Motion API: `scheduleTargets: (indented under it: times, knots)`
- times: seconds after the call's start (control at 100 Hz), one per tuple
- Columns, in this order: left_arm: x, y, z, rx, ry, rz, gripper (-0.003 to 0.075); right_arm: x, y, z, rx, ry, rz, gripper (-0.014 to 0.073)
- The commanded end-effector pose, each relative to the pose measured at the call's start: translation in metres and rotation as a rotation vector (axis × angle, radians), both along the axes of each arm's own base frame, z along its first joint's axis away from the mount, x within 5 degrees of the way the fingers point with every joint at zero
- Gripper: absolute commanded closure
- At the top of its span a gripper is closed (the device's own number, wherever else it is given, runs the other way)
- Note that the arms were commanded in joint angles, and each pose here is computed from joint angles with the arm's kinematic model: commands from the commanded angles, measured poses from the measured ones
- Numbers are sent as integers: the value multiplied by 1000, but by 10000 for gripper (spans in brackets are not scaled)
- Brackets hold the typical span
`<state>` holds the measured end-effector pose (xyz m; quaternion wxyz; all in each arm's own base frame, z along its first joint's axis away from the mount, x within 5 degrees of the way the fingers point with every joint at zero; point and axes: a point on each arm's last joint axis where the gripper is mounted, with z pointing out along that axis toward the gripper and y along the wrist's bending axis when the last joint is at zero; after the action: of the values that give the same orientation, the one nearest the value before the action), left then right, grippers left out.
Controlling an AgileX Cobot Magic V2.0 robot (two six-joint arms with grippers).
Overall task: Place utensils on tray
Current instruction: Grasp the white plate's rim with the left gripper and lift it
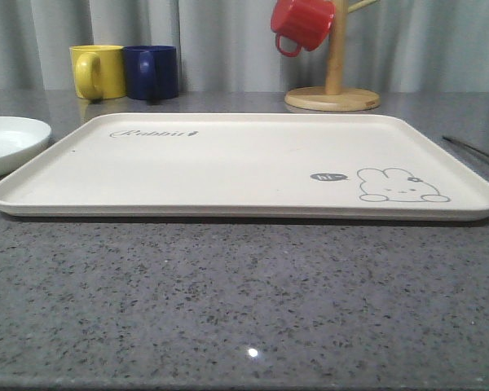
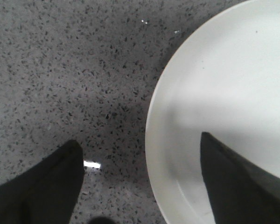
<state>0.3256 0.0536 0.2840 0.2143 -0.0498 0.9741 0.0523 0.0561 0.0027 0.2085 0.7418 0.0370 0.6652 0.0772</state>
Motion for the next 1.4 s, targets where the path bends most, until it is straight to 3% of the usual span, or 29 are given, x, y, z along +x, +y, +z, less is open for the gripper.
scheduleTargets:
  times: [0.0,0.37,0.44,0.61,0.87,1.07,1.2,1.39]
  knots:
    - [7,1,14,6,-87,0,225,-4,0,14,-6,-123,-5,663]
    - [16,3,-10,-7,-4,2,252,-4,0,14,-6,-123,-5,663]
    - [15,3,-10,-8,3,1,343,-4,0,14,-6,-123,-5,663]
    - [14,4,-10,-8,18,4,740,-4,0,14,-6,-123,-5,663]
    - [2,15,3,-33,0,37,737,-4,0,14,-6,-123,-5,663]
    - [-21,14,46,-165,-166,10,737,-4,0,14,-6,-123,-5,663]
    - [-38,7,76,-187,-249,-19,737,-4,0,14,-6,-123,-5,663]
    - [-41,-20,109,-250,-332,-124,738,-4,0,14,-6,-123,-5,663]
